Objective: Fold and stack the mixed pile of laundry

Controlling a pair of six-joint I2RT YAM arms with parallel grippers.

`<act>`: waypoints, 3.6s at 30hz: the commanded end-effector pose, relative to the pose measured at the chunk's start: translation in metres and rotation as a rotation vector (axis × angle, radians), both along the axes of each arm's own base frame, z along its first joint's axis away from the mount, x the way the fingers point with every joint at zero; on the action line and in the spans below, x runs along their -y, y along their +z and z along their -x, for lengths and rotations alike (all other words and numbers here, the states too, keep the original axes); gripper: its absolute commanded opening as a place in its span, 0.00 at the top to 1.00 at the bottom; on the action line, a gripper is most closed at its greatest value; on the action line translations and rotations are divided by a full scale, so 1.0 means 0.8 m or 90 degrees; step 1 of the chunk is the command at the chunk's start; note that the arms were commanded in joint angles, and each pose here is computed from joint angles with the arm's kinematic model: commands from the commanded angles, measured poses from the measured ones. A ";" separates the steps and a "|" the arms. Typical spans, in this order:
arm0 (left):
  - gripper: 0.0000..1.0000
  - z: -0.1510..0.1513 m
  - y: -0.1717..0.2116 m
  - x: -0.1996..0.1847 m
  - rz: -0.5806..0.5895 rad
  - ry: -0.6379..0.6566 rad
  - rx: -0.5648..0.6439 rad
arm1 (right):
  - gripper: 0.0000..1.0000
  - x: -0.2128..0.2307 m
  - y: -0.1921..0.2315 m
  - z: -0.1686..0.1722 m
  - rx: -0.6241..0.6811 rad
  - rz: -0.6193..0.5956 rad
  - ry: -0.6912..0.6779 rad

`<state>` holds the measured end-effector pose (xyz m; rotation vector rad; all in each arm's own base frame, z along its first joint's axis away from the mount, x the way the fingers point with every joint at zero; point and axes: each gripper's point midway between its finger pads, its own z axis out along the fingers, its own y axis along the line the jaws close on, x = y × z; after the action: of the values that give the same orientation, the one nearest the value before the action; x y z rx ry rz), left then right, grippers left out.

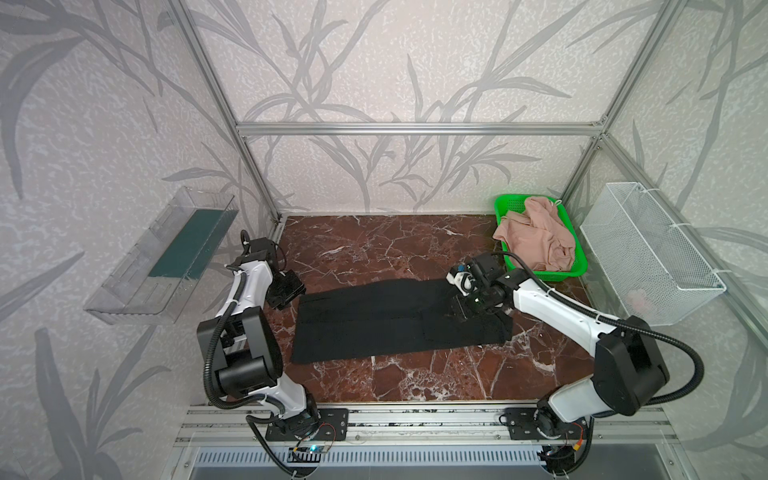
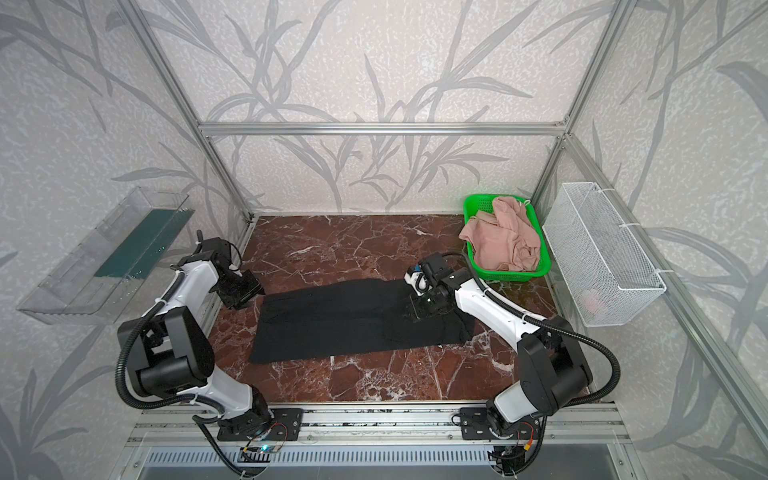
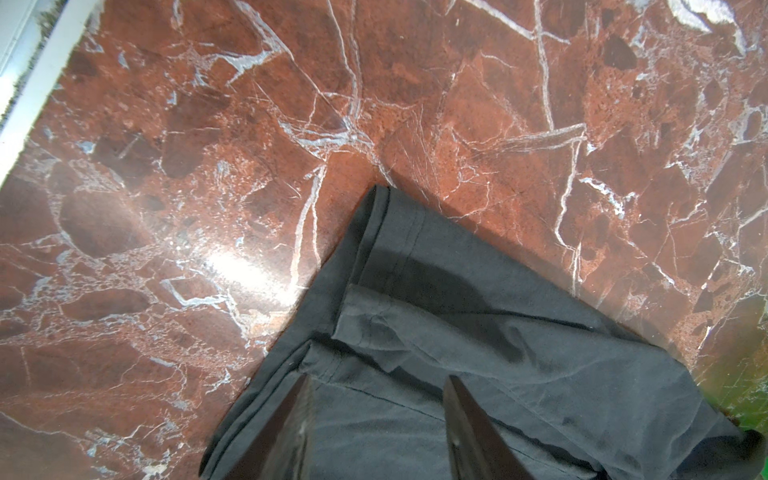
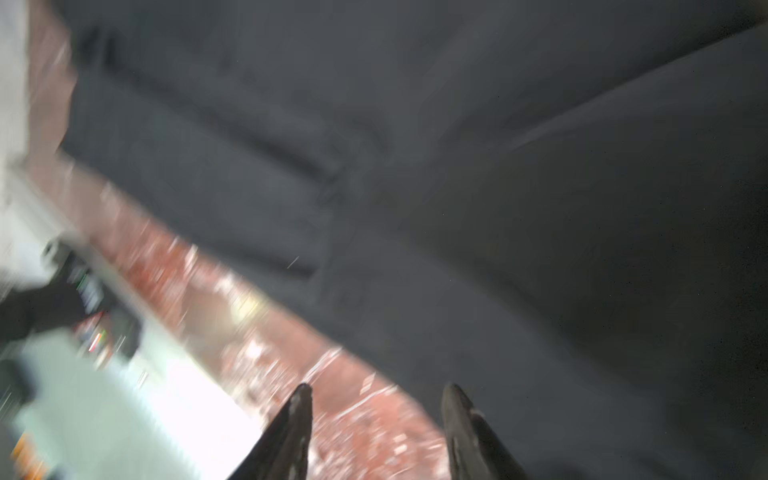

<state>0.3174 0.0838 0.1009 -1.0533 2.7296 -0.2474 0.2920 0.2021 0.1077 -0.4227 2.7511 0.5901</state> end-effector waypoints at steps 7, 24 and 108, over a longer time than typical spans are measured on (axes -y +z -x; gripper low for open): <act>0.48 0.010 -0.017 -0.015 -0.033 0.020 -0.030 | 0.52 0.110 -0.069 -0.131 0.005 0.123 -0.216; 0.57 -0.018 -0.081 0.001 0.040 0.052 0.006 | 0.89 0.106 -0.103 -0.163 -0.022 0.085 -0.210; 0.65 -0.046 -0.087 0.035 -0.010 0.163 0.009 | 0.80 0.135 -0.084 -0.147 -0.033 0.152 -0.169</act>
<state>0.3494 0.0516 0.0364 -1.2974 2.6088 -0.1948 0.4154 0.0951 0.0344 -0.0769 2.8725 0.2024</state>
